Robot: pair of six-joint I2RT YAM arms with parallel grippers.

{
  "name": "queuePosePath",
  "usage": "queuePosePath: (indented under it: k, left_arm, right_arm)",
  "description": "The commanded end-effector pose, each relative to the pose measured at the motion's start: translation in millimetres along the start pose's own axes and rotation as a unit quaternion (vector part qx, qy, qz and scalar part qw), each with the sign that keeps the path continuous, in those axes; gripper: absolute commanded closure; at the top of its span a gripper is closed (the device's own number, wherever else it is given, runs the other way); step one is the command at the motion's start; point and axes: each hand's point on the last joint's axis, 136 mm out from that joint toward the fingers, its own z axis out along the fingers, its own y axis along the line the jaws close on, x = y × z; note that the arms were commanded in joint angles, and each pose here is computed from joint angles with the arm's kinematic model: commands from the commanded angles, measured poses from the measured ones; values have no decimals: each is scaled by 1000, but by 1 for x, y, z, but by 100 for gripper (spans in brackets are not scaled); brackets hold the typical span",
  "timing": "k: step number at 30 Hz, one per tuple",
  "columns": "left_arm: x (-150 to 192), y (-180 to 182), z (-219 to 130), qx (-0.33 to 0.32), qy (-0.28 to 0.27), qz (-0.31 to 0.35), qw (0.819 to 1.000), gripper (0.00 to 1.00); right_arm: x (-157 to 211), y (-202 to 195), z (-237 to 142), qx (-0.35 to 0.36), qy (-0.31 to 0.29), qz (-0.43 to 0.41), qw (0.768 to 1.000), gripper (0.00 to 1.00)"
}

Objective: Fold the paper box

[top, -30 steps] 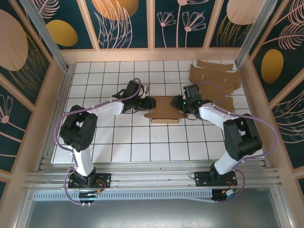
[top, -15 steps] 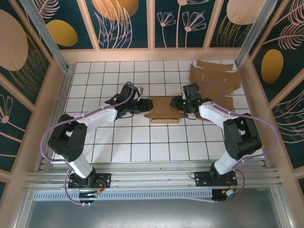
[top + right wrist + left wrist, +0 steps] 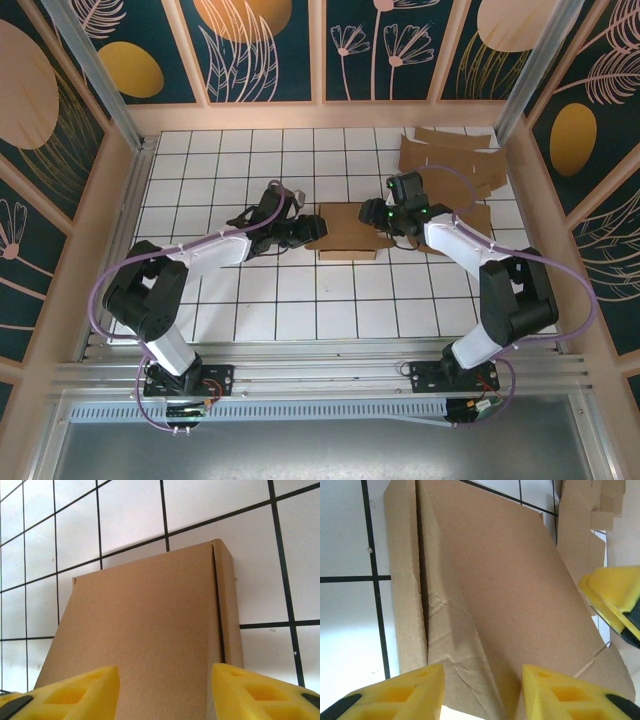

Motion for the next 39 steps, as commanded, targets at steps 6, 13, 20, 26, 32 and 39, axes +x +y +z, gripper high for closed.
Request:
queuePosePath:
  k: [6, 13, 20, 26, 32, 39]
  left_arm:
    - [6, -12, 7, 39, 8, -21, 999, 58]
    - [20, 1, 22, 41, 23, -49, 998, 64]
    - [19, 8, 25, 15, 18, -35, 999, 68]
    - [4, 21, 10, -56, -17, 8, 998, 61]
    - [3, 21, 16, -64, -6, 26, 998, 57]
    - [24, 53, 38, -89, 31, 25, 995, 60]
  right_arm:
    - [10, 3, -5, -23, 9, 24, 999, 52]
    - [14, 1, -2, -22, 14, 28, 999, 54]
    - [16, -9, -1, 1, 9, 21, 1000, 54]
    - [16, -40, 1, 95, -12, -18, 995, 54]
    - [32, -49, 16, 98, 7, -19, 995, 55]
    - [68, -72, 36, 116, 33, -8, 993, 57]
